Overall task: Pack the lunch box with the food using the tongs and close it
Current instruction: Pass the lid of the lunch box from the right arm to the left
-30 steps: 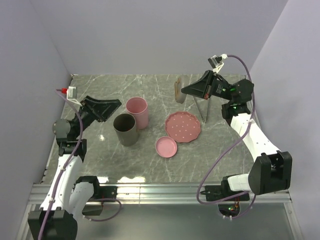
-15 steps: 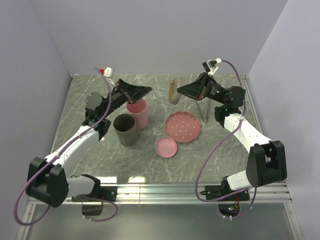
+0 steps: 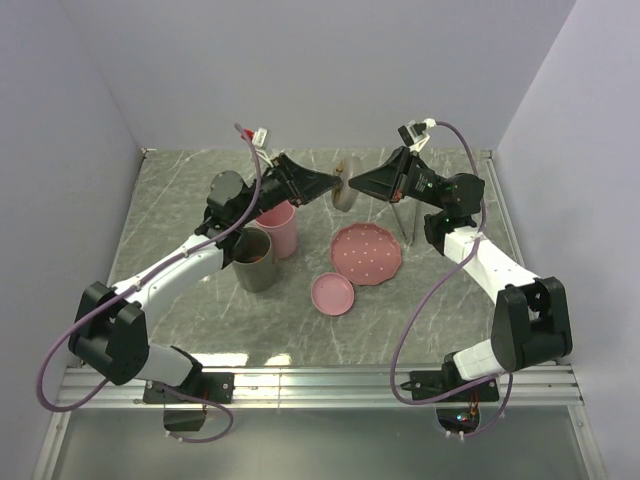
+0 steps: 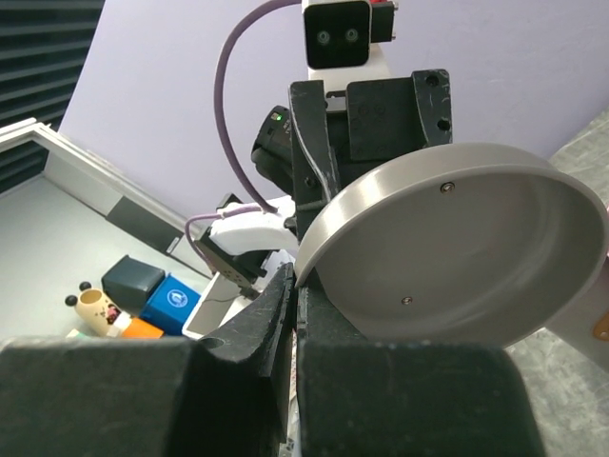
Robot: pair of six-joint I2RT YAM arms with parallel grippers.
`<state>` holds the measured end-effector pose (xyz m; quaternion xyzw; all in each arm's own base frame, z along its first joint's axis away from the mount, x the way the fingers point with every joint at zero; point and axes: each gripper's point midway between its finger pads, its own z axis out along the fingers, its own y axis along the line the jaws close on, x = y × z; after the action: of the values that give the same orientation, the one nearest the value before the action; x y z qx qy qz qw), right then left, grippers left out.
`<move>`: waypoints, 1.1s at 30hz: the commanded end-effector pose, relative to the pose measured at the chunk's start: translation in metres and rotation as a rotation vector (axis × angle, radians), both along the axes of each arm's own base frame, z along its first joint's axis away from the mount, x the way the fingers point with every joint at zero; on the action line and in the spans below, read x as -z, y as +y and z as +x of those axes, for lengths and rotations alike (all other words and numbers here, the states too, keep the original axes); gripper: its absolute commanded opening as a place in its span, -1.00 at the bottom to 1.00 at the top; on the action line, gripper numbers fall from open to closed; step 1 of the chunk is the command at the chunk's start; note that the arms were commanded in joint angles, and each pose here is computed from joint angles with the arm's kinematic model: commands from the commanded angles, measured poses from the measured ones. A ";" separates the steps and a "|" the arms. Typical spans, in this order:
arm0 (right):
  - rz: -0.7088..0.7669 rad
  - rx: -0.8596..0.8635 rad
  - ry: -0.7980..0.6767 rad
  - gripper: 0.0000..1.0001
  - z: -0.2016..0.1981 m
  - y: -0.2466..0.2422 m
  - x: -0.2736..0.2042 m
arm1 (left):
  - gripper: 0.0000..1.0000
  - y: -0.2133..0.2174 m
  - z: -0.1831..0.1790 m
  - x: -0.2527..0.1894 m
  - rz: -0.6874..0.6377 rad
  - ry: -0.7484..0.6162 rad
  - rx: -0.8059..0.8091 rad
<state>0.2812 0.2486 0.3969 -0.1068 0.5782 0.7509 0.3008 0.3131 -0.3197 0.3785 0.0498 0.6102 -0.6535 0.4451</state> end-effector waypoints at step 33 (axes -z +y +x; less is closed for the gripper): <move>-0.390 0.097 -0.068 0.91 0.000 -0.016 0.051 | -0.99 0.053 -0.023 0.043 0.420 -0.187 -0.097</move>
<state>0.2952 0.2469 0.3357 -0.1103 0.7024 0.6388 0.2938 0.3109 -0.2855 0.3266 0.1111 0.6960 -0.5279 0.4739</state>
